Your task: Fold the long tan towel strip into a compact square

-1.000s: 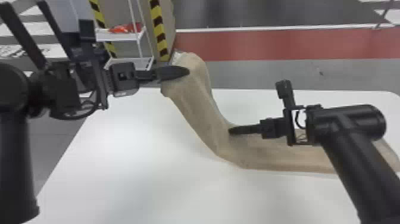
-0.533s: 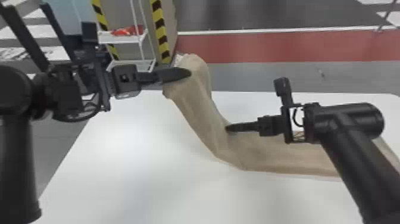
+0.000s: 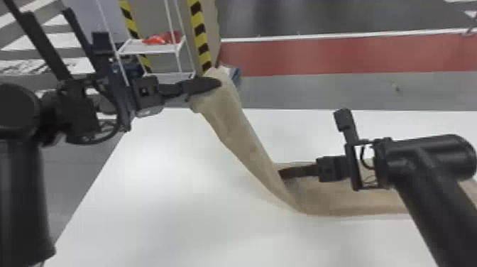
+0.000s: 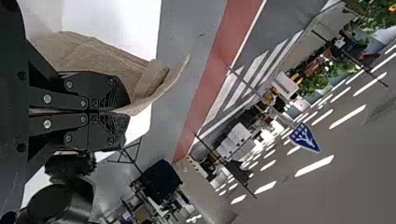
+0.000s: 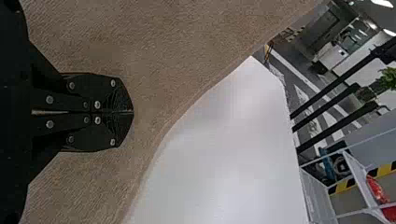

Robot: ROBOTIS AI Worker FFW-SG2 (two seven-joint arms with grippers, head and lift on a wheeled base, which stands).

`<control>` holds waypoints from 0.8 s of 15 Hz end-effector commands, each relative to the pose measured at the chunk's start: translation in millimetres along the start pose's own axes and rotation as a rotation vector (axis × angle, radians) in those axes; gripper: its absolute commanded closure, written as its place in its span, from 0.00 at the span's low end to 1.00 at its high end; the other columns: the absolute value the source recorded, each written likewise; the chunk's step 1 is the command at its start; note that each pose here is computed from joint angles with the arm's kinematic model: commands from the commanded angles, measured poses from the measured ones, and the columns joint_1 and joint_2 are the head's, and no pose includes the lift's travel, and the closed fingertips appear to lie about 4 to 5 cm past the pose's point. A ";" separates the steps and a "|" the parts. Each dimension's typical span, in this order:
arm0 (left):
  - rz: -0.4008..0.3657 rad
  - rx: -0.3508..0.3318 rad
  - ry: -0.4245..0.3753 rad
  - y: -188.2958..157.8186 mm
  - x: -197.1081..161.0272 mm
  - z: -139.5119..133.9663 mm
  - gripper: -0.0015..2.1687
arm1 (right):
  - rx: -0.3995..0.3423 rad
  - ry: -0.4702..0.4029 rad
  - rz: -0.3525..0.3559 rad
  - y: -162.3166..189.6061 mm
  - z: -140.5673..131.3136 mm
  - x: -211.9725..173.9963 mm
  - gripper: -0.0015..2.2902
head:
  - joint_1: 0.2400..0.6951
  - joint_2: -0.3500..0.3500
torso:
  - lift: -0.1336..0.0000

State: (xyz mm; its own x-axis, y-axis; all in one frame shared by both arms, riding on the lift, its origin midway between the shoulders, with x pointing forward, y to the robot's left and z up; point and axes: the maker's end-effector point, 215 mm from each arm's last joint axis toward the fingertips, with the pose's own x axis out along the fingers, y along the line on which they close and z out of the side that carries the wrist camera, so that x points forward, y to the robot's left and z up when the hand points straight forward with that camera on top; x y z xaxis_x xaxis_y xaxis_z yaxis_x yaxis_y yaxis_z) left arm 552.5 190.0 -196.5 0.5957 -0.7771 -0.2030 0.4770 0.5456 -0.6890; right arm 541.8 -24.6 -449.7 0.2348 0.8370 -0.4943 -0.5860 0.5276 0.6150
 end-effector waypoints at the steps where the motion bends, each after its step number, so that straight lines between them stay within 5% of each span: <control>1: 0.018 -0.003 -0.030 9.0 -11.6 11.1 0.85 | 0.014 0.024 -0.012 7.1 -30.0 -3.2 0.77 | 1.00 0.73 | 0.07; 5: 0.033 0.003 -0.027 14.8 -20.5 15.5 0.85 | 0.036 -0.003 -0.026 10.0 -51.2 -17.8 0.77 | 1.00 0.77 | 0.07; 12: 0.133 0.028 -0.002 43.2 -36.0 11.2 0.85 | -0.004 -0.133 -0.248 -44.6 -52.2 -67.3 0.77 | 1.00 0.74 | 0.07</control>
State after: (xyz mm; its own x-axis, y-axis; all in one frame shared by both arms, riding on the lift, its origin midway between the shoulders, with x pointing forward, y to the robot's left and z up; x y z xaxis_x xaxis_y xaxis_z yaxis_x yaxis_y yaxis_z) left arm 559.0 236.8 -208.4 0.6479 -0.7103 -0.2751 0.4225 0.6356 -0.6462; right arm 499.1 -82.9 -469.9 0.3810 0.7649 -0.5194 -0.5484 0.6393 0.5391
